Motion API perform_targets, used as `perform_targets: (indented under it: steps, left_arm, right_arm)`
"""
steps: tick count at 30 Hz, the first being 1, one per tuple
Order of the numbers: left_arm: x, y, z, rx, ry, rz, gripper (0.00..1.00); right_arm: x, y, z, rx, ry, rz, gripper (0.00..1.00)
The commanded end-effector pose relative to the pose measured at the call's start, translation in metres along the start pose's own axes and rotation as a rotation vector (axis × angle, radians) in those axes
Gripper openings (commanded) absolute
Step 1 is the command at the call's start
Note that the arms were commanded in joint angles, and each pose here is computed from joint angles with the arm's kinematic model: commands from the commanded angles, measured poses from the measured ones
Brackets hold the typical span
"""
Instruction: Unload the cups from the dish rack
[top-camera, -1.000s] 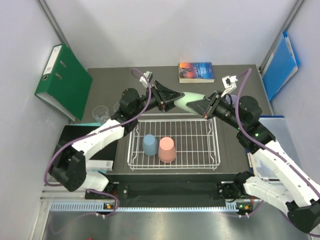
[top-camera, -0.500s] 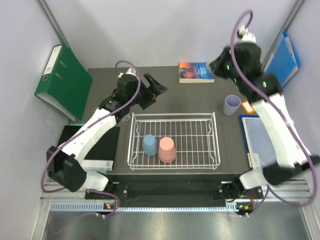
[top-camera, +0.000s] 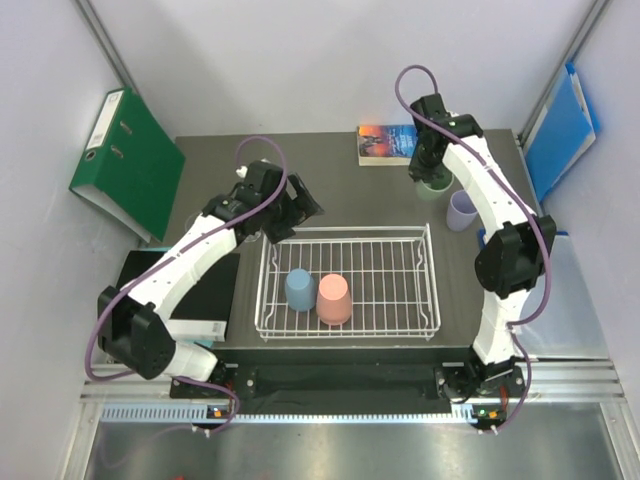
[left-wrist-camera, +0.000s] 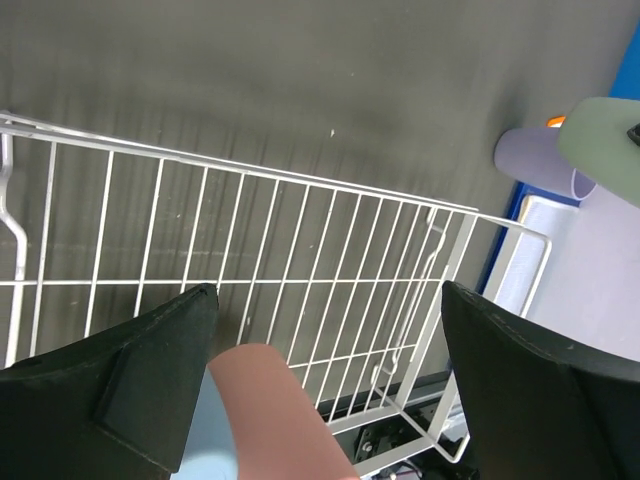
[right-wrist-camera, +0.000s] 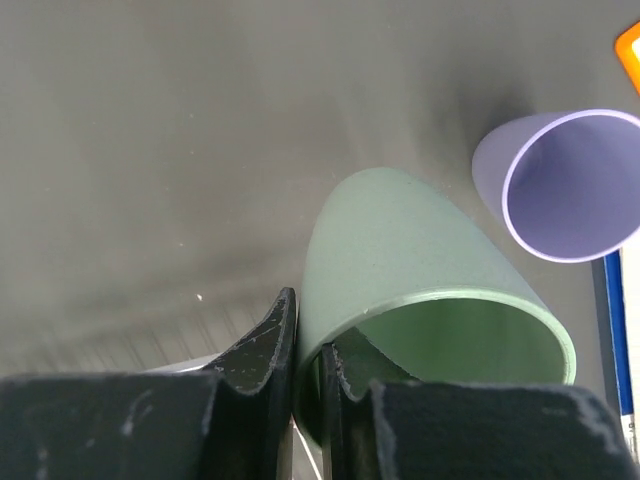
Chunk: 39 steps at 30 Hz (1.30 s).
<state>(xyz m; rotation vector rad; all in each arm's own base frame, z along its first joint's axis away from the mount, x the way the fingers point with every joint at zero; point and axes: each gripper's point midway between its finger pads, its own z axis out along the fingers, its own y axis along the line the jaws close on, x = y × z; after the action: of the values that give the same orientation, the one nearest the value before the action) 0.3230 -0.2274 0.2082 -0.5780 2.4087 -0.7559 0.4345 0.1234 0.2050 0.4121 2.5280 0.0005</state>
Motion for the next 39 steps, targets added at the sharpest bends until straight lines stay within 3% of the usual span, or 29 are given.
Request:
perform_targets:
  steps: [1,12,20,27,32,39]
  left_arm:
    - [0.005,0.006,0.002,-0.023,0.02,0.036,0.96]
    - [0.013,0.012,0.016,-0.046,0.072,0.046,0.96]
    - [0.016,0.015,0.025,-0.07,0.095,0.061,0.96]
    - [0.015,0.015,0.029,-0.08,0.101,0.074,0.96]
    - [0.013,0.012,0.029,-0.066,0.099,0.09,0.98]
    - [0.004,-0.003,0.017,-0.013,0.071,0.129,0.99]
  right_arm:
    - [0.003,0.002,0.005,-0.035,0.013,0.021,0.0]
    - [0.04,-0.006,0.071,0.015,0.139,-0.005,0.0]
    - [0.05,-0.004,0.095,0.016,0.184,-0.014,0.0]
    - [0.061,-0.008,0.112,0.033,0.234,-0.024,0.14]
    - [0.055,0.001,0.105,-0.025,0.221,-0.012,0.22]
    - [-0.007,0.034,0.033,-0.199,0.033,0.036,0.38]
